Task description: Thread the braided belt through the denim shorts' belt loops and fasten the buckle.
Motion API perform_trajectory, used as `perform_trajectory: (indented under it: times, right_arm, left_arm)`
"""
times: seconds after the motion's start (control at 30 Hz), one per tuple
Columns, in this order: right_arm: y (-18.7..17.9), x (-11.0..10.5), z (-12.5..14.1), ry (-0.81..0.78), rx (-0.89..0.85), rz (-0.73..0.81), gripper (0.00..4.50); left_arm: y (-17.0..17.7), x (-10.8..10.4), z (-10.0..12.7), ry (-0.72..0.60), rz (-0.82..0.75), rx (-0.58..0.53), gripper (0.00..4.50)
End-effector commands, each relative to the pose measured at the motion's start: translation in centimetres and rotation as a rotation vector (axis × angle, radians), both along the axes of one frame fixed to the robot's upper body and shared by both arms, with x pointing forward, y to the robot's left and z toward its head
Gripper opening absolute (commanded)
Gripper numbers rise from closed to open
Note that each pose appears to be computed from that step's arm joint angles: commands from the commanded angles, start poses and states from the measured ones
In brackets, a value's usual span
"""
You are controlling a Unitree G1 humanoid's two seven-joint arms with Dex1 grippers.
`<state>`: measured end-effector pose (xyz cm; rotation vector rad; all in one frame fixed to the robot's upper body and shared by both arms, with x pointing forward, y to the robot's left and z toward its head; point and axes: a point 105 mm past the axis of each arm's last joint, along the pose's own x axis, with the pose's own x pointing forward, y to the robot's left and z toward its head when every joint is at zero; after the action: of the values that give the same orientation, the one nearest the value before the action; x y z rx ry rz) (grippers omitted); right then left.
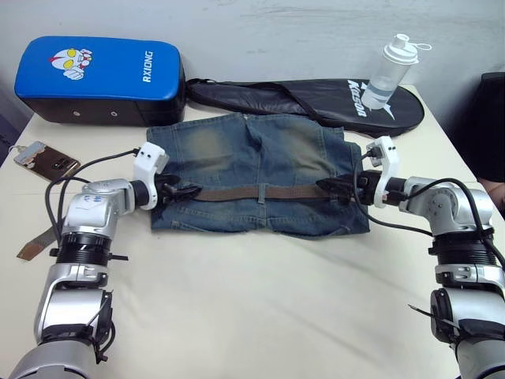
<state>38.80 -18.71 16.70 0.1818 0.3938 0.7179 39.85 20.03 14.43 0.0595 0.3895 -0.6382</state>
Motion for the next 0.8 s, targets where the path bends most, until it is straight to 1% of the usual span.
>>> perform_trajectory:
  times: [0.03,0.07,0.13,0.17,0.23,0.33,0.43,0.47,0.5,0.57,0.67,0.73,0.8]
  right_arm:
    - [0.2,0.5,0.4,-0.037,-0.019,0.016,4.50]
    - [0.2,0.5,0.2,-0.034,-0.024,0.018,4.50]
    - [0.3,0.5,-0.5,-0.018,-0.042,0.030,4.50]
    - [0.4,0.5,-0.9,-0.010,-0.050,0.038,4.25]
    - [0.4,0.4,-1.2,-0.017,-0.060,0.057,3.64]
    - [0.7,0.1,-0.8,-0.061,-0.059,0.102,2.25]
    - [1.2,-0.8,1.2,-0.194,-0.028,0.207,0.84]
    - [1.2,-1.3,1.7,-0.226,-0.023,0.244,0.37]
    - [1.3,-1.7,2.0,-0.243,-0.022,0.268,0.14]
    - [1.5,-2.9,2.7,-0.304,-0.020,0.338,0.12]
    - [2.6,-4.9,4.6,-0.393,0.037,0.408,0.12]
    - [3.4,-6.3,5.4,-0.482,0.038,0.440,0.12]
    - [3.8,-7.7,5.6,-0.566,0.001,0.464,0.12]
  left_arm:
    - [-0.3,-0.1,0.7,-0.032,-0.005,-0.030,4.45]
    - [-0.4,-0.2,0.6,-0.031,-0.006,-0.035,4.45]
    - [-0.2,-0.3,0.4,-0.028,0.001,-0.034,3.92]
    - [-0.1,-0.4,0.3,-0.026,0.005,-0.034,3.74]
    - [0.3,-0.7,0.3,-0.032,0.013,-0.037,2.90]
    - [0.7,-0.9,0.8,-0.051,0.017,-0.050,1.58]
    - [0.8,-1.8,2.7,-0.112,-0.014,-0.081,0.31]
    - [0.7,-2.3,3.2,-0.127,-0.036,-0.085,0.01]
    - [0.6,-2.6,3.5,-0.134,-0.050,-0.087,0.00]
    - [0.6,-4.3,3.4,-0.100,-0.100,-0.081,0.00]
    - [0.7,-6.8,3.8,-0.112,-0.178,-0.042,0.00]
    - [0.4,-8.3,4.6,-0.145,-0.249,-0.031,0.00]
    - [-0.2,-9.6,5.9,-0.198,-0.318,-0.065,0.00]
